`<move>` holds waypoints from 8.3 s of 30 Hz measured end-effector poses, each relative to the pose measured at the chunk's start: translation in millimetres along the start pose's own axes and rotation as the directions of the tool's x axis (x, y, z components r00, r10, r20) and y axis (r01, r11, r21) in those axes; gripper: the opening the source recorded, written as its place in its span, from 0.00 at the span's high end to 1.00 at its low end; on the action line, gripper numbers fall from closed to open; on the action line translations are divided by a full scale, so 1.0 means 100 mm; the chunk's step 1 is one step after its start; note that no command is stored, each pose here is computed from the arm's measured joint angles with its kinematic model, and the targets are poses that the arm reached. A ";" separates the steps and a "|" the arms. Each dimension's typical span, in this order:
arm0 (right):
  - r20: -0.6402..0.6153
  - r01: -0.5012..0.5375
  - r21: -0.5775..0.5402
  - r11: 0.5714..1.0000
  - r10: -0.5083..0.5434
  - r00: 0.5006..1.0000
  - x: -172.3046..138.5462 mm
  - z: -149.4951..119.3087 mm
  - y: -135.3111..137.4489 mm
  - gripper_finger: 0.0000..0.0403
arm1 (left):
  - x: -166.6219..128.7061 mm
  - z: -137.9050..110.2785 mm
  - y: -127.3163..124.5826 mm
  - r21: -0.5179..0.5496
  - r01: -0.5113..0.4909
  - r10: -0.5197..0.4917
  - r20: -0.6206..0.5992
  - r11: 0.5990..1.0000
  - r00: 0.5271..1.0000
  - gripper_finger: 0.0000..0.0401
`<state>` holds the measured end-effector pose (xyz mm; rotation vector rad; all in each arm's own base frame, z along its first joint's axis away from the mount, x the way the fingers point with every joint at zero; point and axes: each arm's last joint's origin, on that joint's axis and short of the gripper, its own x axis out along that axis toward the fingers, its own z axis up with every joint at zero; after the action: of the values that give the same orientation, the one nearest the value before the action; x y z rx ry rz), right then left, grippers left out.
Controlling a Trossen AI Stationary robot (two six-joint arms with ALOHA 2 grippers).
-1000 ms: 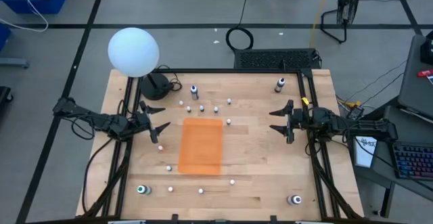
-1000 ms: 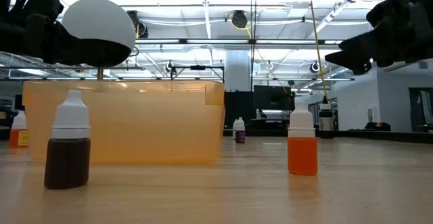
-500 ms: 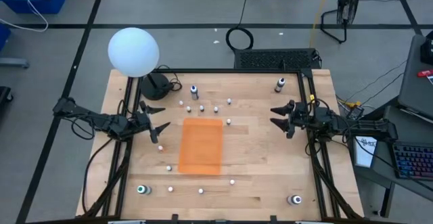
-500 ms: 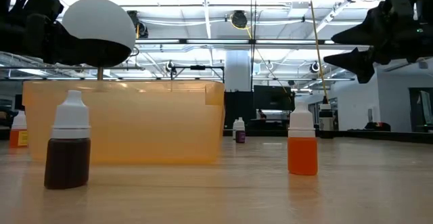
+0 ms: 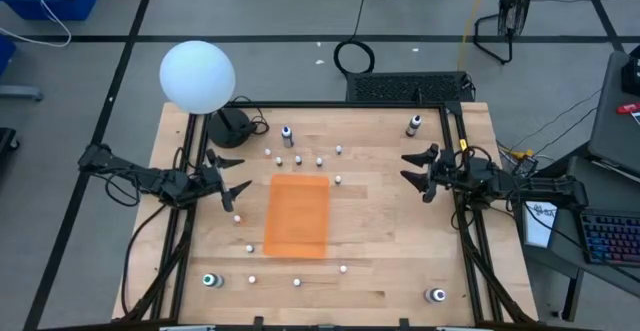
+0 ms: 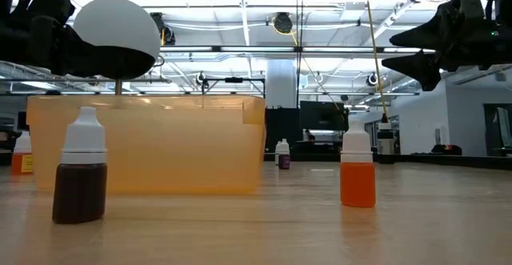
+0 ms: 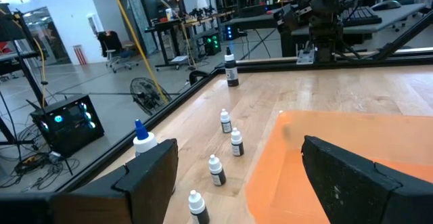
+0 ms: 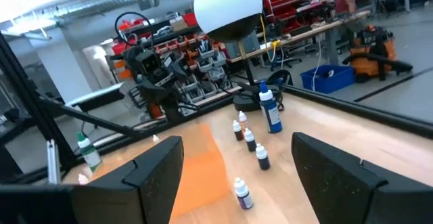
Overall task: Pick & Place food coloring
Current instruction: Put the small green food coloring bottle into the orange bin, then put the small dark purple food coloring bottle into the orange bin
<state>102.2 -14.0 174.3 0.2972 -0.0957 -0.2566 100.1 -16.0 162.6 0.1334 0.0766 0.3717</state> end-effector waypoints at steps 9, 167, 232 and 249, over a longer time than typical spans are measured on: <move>0.086 0.193 -0.026 0.981 -0.190 0.978 0.04 0.05 -0.04 0.35 | 0.00 0.00 0.00 -0.001 0.000 0.000 0.001 1.000 1.000 0.23; -0.771 -0.431 -0.365 0.825 -0.009 0.636 3.19 0.05 1.27 0.87 | 0.00 0.00 0.00 -0.001 0.001 -0.001 0.002 1.000 1.000 0.23; -0.808 -0.132 -0.444 0.886 -0.333 0.486 2.51 -0.04 0.54 0.49 | 0.00 0.00 0.00 0.003 0.000 0.000 -0.003 1.000 1.000 0.23; -0.800 -0.105 -0.335 0.936 -0.224 0.556 2.42 -0.32 0.20 0.43 | 0.00 0.00 0.00 0.003 0.000 0.000 -0.003 1.000 1.000 0.23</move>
<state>344.0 -50.4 162.9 0.0364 0.9268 -0.1717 100.5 -16.2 162.4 0.1353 0.0799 0.3716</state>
